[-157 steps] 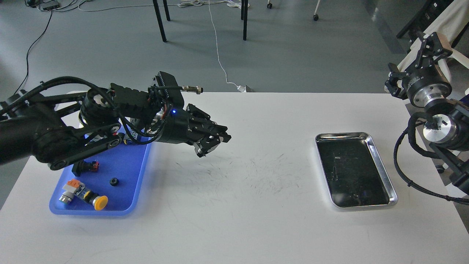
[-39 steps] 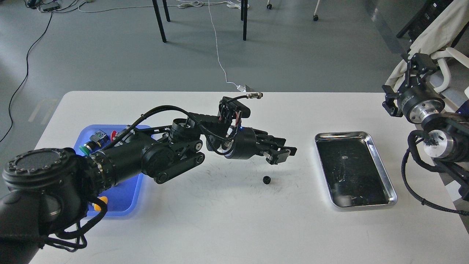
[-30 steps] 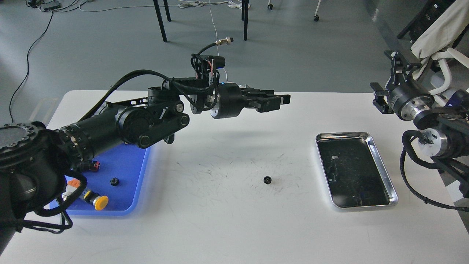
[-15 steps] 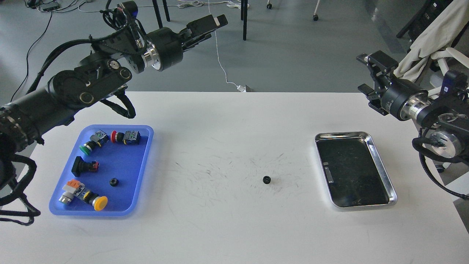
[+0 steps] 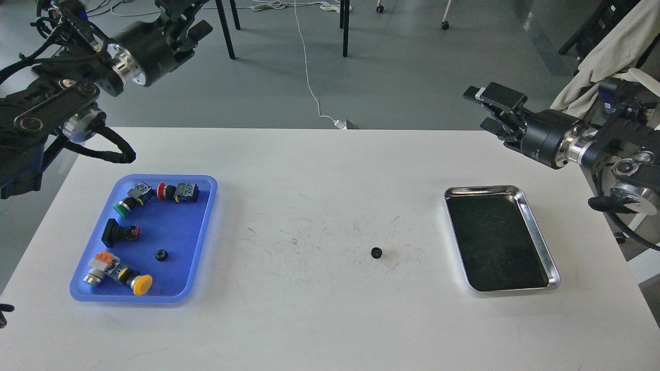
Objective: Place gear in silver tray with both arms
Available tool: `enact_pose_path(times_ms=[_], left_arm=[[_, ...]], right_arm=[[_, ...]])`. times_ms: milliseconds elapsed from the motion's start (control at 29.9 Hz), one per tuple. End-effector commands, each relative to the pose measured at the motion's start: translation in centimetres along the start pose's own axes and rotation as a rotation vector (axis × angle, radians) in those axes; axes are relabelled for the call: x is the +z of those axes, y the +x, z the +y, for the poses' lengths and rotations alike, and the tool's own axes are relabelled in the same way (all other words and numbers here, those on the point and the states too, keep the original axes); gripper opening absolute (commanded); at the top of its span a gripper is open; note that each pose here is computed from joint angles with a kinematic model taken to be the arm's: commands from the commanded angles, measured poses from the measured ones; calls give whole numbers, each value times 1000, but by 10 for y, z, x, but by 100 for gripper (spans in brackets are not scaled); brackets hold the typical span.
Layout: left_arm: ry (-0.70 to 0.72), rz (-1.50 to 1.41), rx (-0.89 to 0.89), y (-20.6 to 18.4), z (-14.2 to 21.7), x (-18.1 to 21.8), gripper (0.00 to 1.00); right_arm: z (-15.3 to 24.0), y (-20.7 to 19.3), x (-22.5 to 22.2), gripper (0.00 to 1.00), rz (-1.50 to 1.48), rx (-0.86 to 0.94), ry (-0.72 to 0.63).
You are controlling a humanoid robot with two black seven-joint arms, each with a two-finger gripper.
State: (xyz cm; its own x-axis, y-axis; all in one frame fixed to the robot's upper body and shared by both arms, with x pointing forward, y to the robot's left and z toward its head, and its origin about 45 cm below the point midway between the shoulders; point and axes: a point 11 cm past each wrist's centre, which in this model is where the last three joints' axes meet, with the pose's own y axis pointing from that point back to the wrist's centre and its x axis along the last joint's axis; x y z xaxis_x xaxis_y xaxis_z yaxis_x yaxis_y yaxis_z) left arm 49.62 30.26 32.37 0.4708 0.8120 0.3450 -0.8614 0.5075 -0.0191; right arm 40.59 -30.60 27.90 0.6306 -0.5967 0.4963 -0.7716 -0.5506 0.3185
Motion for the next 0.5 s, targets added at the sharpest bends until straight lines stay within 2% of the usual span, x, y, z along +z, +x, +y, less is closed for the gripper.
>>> enact_pose_path(times_ms=[0, 200, 468], left_arm=[[31, 79, 38, 5, 17, -23, 92], [51, 167, 90, 12, 36, -43, 98], [49, 177, 159, 19, 41, -47, 99]], right_arm=[[5, -5, 5, 99, 59, -71, -8], [1, 3, -15, 99, 100, -71, 49], [-5, -4, -28, 99, 124, -113, 107]])
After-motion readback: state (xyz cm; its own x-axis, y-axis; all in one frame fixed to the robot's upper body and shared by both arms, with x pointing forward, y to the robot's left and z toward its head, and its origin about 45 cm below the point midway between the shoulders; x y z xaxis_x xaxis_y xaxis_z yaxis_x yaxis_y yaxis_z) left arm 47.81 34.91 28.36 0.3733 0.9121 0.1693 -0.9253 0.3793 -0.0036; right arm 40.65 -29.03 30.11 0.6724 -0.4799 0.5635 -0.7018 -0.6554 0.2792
